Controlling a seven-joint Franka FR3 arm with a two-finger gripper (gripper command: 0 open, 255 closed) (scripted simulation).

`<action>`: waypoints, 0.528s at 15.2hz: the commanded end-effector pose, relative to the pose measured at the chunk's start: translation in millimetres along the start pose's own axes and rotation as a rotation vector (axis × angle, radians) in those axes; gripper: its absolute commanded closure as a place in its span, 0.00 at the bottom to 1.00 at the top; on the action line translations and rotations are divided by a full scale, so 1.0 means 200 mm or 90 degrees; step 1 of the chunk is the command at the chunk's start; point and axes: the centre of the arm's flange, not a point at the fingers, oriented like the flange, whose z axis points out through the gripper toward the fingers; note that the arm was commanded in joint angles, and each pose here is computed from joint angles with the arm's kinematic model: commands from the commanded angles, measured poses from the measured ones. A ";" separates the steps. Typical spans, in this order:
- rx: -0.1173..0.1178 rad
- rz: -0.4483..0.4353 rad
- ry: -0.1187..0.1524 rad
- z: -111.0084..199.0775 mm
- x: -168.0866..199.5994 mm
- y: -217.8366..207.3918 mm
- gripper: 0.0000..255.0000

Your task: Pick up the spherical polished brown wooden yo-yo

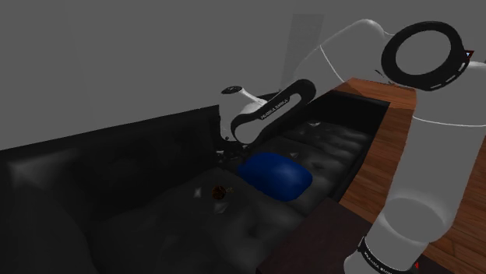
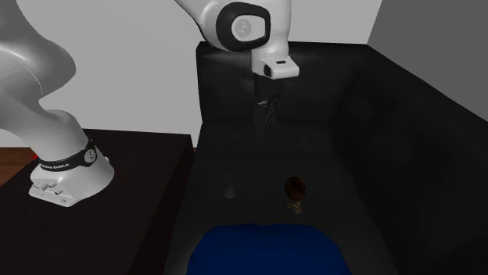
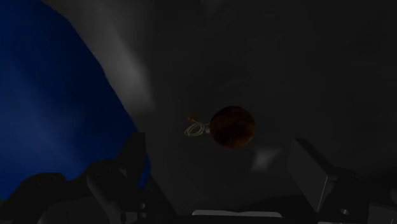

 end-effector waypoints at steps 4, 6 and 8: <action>-0.023 0.033 -0.009 0.30 0.13 -0.13 0.00; -0.032 0.047 -0.013 0.42 0.19 -0.18 0.00; -0.041 0.060 -0.017 0.54 0.24 -0.23 0.00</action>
